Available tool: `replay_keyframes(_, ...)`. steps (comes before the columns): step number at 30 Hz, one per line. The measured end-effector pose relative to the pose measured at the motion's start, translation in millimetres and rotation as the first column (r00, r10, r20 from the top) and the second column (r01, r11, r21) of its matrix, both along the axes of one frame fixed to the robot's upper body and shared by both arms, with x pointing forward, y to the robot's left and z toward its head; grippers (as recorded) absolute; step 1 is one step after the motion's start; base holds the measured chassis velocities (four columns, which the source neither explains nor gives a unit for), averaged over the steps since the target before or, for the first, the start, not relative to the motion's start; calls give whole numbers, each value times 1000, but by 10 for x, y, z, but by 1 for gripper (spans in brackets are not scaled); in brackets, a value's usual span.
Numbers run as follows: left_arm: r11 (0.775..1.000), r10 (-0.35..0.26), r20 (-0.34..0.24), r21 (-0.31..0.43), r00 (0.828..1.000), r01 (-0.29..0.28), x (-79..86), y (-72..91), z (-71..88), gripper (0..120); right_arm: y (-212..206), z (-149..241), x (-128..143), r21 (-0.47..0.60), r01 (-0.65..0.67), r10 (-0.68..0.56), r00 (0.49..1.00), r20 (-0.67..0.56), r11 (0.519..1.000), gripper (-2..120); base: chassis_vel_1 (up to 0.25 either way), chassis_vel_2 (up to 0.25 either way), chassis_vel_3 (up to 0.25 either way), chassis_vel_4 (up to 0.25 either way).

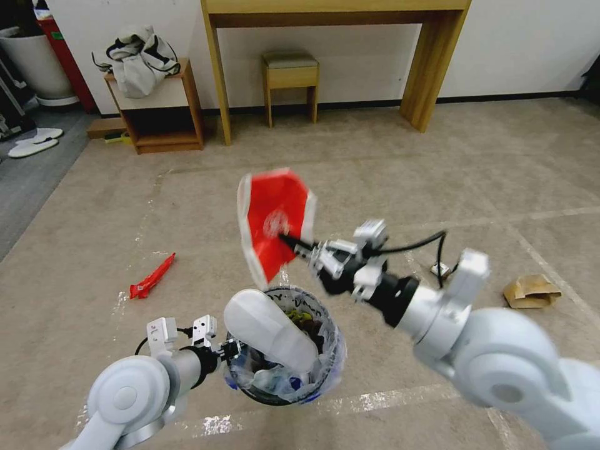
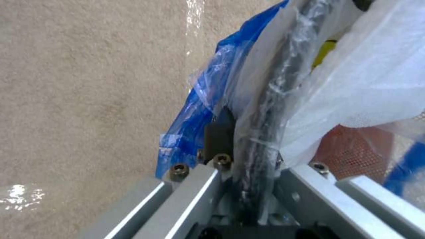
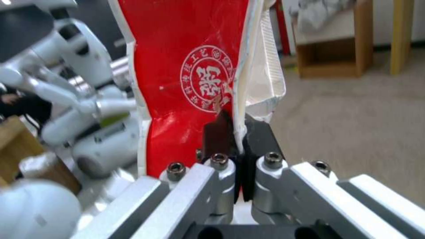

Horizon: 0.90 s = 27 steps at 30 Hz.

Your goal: Pick up the trash bin and place the garbage on the floor into it.

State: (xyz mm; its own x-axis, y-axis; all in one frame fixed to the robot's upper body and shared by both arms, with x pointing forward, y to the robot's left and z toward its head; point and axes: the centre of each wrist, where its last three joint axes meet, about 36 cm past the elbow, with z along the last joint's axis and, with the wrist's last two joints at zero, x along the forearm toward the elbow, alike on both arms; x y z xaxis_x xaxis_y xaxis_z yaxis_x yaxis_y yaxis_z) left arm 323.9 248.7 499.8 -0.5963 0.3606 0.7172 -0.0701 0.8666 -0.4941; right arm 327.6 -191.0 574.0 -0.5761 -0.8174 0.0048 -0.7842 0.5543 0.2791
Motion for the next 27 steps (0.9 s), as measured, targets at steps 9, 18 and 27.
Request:
replay_keyframes(9, 1000, 13, 20, 5, 1000, -13, -53, 59, 89, 0, -119, -580, 45, -113, 42, -45, 999, -23, 993, 0, 0, 0, 0, 0)
replay_keyframes(18, 1000, 27, 27, -4, 999, -27, -76, 88, 126, 0, -176, -834, 90, -155, 57, -61, 998, -20, 986, 0, 0, 0, 0, 0)
replay_keyframes(27, 999, 32, 28, -15, 999, -31, -64, 85, 124, 0, -142, -904, 94, -160, 54, -59, 998, -26, 986, 0, 0, 0, 0, 0)
